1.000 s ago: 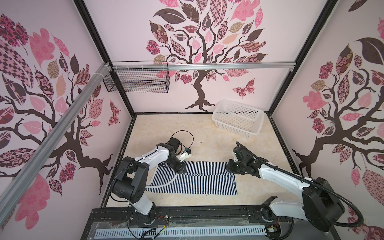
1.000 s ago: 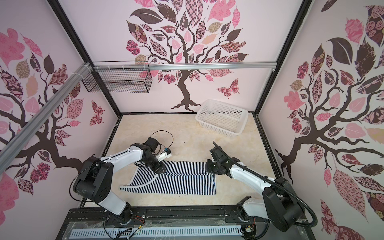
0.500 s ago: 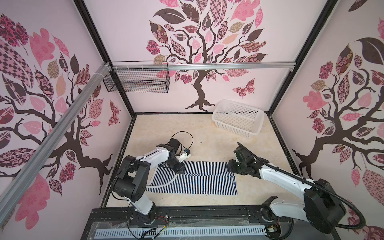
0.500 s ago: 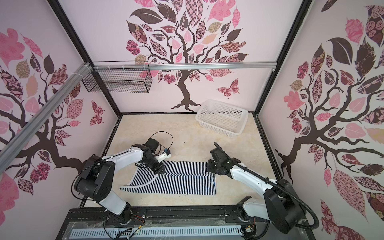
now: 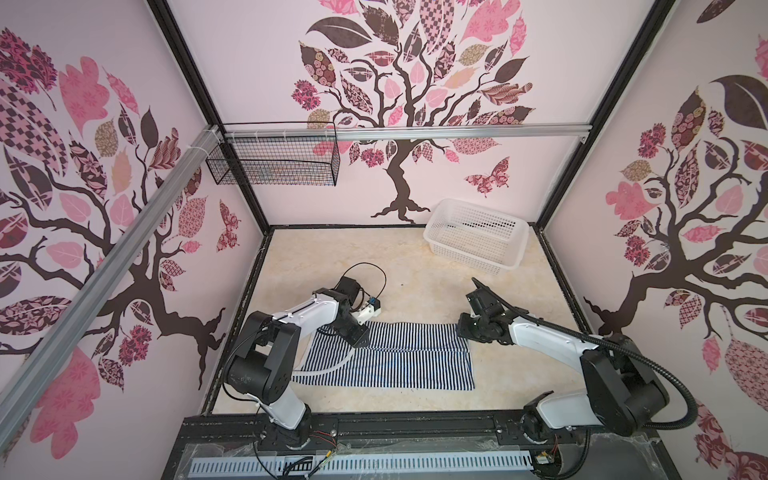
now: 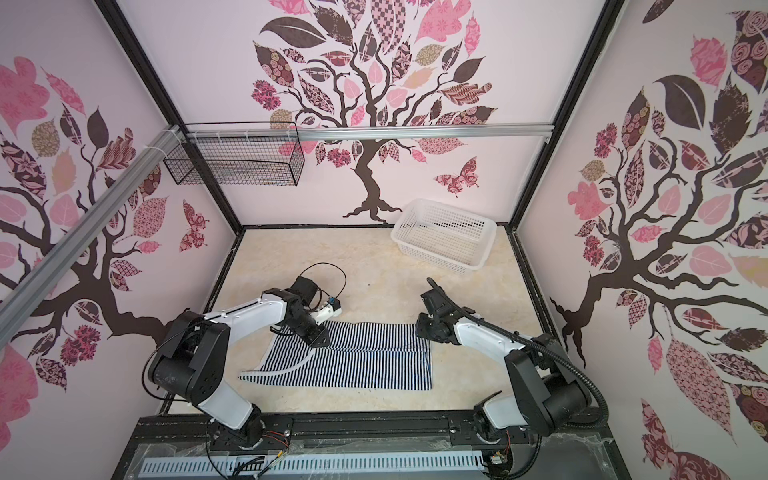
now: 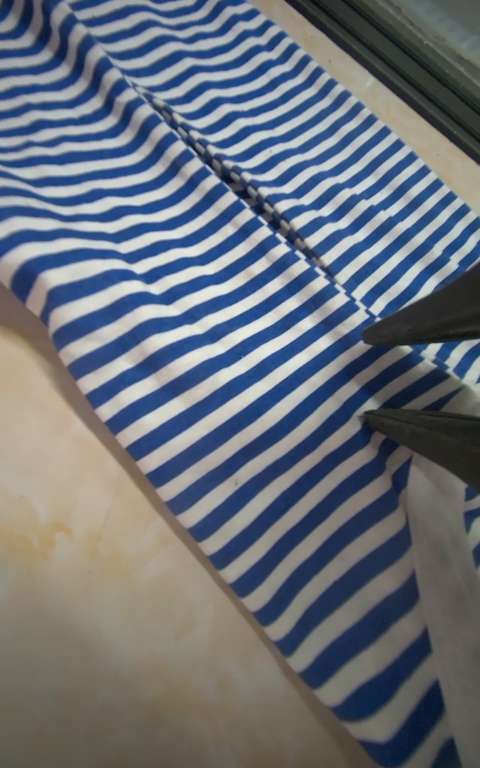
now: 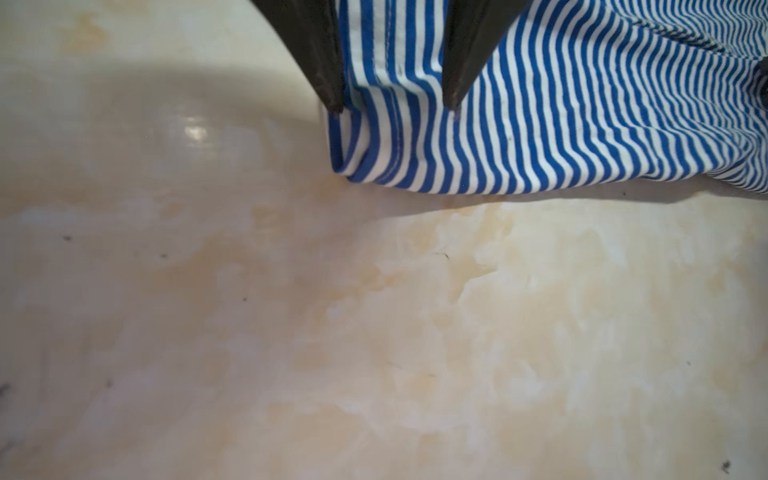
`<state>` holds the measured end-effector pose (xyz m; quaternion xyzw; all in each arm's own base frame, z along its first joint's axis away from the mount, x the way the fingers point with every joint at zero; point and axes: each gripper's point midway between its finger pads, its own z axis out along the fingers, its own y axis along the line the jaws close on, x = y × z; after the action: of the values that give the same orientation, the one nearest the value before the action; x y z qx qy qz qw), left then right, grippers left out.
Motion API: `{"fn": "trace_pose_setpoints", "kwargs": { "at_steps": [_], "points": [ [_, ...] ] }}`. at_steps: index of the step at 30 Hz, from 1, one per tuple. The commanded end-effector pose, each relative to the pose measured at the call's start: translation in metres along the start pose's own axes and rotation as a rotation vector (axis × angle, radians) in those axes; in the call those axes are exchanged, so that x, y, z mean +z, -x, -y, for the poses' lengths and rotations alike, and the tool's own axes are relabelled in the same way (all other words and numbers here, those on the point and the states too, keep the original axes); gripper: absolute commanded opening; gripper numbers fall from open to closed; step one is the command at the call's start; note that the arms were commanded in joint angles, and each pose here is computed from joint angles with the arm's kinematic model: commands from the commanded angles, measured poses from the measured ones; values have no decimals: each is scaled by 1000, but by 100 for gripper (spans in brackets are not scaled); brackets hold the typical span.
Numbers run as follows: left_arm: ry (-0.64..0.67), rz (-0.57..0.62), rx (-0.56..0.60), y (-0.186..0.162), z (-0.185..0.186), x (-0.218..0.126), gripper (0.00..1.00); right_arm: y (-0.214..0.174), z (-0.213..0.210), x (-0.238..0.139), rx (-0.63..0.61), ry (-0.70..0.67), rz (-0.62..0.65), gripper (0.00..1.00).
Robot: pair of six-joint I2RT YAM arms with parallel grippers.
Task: Fold and stack the tank tops
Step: 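Hold the fold with the left gripper while the right gripper pinches the folded corner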
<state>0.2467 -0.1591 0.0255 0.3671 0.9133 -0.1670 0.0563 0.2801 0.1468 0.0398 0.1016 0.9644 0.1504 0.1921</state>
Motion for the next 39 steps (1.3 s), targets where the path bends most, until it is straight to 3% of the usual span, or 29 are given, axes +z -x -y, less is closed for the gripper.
{"fn": "trace_pose_setpoints", "kwargs": {
  "at_steps": [1,7,16,27,31,35,39],
  "points": [
    [11,17,1,0,-1,-2,30,12,-9,0,-15,16,17,41],
    [11,16,1,1,-1,-2,30,14,-5,7,-6,11,2,37],
    [19,10,-1,0,-3,-1,30,20,-5,0,-7,18,21,7],
    [24,3,-7,0,-4,0,30,31,-7,-10,-18,13,50,6],
    [26,0,-12,0,-5,1,30,29,1,-3,-24,-26,41,12],
    [26,2,-18,1,-5,1,30,24,5,-1,-22,-43,8,46],
    [27,6,-19,2,-5,-1,30,20,-6,-26,-14,9,51,54]
  ]
}}
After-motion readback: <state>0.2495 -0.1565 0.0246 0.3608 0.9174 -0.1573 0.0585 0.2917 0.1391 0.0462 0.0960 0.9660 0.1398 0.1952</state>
